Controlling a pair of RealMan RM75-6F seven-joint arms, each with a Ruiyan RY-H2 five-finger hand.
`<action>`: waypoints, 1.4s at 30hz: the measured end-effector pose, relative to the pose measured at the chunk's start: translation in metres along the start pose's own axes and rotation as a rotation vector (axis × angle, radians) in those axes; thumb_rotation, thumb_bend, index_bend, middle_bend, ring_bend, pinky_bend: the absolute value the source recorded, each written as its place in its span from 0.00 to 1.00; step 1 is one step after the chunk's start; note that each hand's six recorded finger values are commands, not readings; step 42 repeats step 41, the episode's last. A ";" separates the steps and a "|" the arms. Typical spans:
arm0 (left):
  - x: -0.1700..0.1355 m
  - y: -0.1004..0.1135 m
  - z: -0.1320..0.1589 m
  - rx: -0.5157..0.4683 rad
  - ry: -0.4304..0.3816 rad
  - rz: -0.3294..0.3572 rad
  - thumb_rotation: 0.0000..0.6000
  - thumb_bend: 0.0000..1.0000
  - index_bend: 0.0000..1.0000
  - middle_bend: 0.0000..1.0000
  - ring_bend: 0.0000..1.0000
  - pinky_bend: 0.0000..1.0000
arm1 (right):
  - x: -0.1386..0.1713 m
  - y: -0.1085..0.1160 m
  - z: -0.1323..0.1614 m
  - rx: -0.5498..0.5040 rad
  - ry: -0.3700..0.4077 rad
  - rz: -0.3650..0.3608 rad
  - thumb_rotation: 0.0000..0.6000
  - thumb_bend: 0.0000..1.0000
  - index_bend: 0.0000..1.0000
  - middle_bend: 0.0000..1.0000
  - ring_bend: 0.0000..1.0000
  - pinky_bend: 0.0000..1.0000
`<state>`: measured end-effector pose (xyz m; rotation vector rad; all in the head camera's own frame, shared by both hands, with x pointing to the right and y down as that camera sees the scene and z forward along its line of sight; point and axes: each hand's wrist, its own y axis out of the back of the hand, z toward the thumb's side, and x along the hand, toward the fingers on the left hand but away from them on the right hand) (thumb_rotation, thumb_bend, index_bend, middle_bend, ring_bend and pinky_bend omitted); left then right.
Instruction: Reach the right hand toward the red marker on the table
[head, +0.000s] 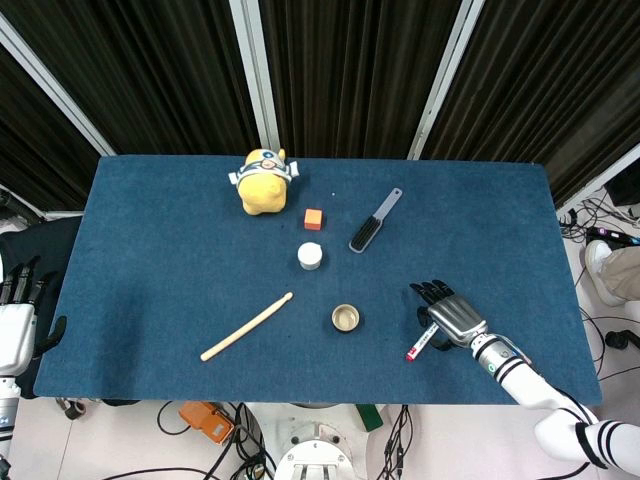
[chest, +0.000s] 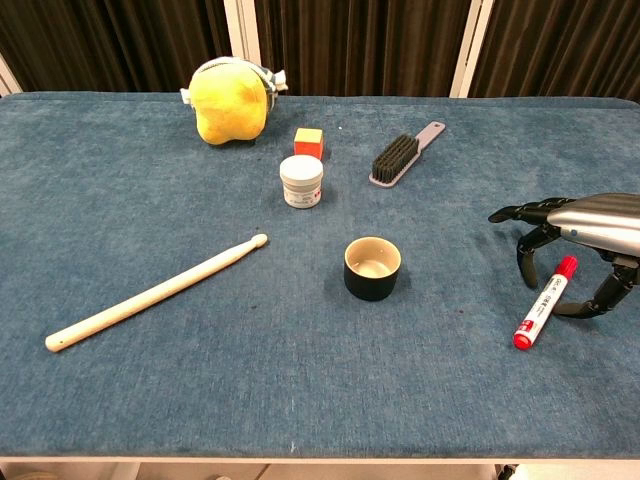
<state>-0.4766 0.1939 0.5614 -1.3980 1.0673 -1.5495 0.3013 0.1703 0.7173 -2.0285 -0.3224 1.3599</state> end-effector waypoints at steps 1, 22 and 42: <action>0.000 0.000 0.000 0.000 0.000 -0.001 1.00 0.34 0.17 0.00 0.00 0.17 | -0.001 0.000 0.000 0.000 0.002 0.000 1.00 0.40 0.57 0.01 0.03 0.07; 0.000 0.000 0.000 -0.006 0.000 -0.001 1.00 0.34 0.17 0.00 0.00 0.17 | -0.005 0.053 0.007 -0.060 0.026 -0.164 1.00 0.58 0.67 0.01 0.05 0.08; -0.002 0.000 0.001 -0.004 -0.001 -0.001 1.00 0.34 0.17 0.00 0.00 0.17 | -0.023 0.218 0.042 -0.108 0.089 -0.552 1.00 0.58 0.69 0.01 0.05 0.12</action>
